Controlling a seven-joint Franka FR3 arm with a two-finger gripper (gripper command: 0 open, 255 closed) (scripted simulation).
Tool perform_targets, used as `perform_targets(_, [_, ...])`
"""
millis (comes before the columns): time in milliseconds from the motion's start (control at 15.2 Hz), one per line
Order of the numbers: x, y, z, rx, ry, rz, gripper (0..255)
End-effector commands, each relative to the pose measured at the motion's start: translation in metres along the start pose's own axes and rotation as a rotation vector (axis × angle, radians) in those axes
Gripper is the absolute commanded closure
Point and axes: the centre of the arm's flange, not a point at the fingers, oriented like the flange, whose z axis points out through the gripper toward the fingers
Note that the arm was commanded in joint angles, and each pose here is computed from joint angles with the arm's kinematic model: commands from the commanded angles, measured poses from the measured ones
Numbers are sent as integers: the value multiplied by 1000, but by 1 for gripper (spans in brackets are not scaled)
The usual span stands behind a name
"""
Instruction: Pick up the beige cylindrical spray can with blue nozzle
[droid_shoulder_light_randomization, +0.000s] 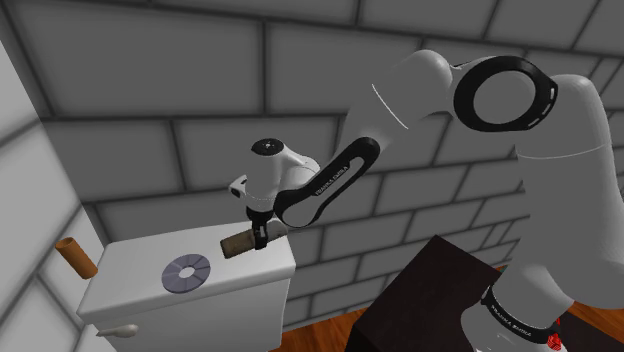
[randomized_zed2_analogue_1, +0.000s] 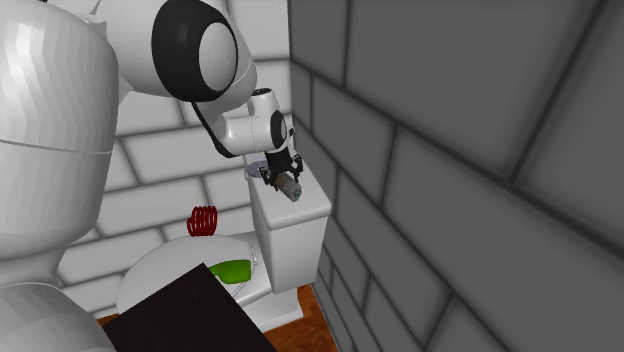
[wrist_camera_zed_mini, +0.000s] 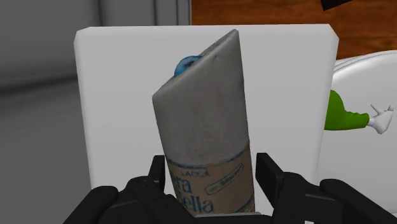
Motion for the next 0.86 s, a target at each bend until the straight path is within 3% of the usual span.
perform_targets(0, [1, 1, -10, 0, 0, 0, 255])
perform_targets(792, [4, 11, -63, 0, 0, 0, 255])
